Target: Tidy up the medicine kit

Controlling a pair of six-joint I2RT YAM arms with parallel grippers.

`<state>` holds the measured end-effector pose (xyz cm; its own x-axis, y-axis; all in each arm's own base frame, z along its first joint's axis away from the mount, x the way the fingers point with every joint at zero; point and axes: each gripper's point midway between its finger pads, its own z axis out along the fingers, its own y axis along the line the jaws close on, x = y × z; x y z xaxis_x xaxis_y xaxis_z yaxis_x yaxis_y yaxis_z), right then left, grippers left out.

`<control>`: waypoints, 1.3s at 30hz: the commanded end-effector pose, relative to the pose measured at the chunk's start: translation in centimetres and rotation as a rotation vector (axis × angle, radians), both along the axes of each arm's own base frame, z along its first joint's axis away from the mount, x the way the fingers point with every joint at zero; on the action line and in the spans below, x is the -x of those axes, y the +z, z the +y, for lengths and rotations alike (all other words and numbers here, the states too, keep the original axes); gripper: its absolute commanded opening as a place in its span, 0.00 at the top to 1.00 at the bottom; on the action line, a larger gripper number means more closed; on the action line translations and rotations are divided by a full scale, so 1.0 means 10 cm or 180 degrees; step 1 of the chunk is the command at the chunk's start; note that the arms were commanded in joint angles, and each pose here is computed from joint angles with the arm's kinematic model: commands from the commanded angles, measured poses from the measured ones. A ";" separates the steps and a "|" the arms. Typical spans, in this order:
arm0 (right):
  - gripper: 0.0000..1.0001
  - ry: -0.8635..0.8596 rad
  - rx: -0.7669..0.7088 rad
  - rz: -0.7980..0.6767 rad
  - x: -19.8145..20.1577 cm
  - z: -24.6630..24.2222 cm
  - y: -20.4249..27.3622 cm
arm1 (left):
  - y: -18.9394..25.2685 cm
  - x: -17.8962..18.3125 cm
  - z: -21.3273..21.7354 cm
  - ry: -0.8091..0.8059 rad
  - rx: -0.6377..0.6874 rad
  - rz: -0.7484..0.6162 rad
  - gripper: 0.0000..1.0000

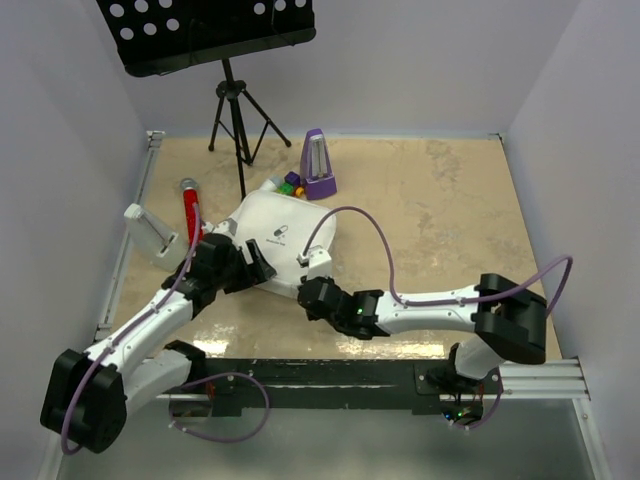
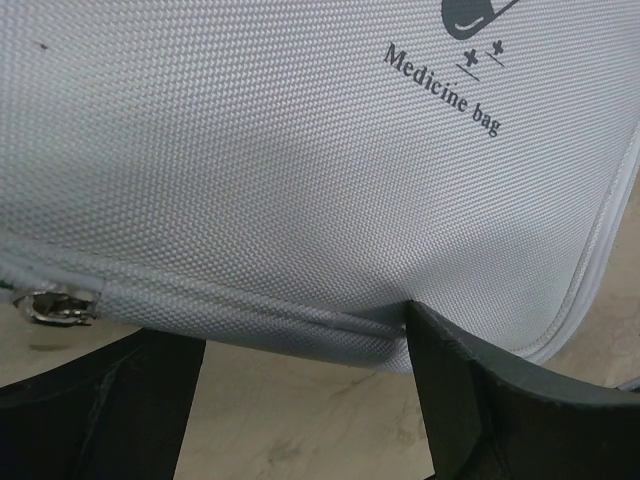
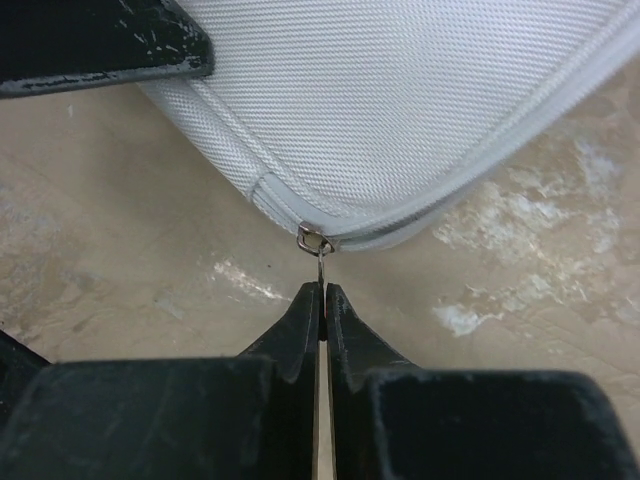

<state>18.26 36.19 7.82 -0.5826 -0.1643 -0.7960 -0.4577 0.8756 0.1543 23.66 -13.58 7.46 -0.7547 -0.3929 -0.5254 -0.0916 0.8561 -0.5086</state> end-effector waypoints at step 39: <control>1.00 0.0162 -0.0091 0.0146 0.12 0.35 0.02 | 0.15 -0.36 -0.35 -0.0358 -0.0229 -0.0268 0.03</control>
<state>17.68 40.64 7.24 -0.6025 -0.1710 -0.7796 -0.4944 0.8467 0.1964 26.24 -17.43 9.59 -0.7598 -0.2517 -0.5995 0.0804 0.8786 -0.4707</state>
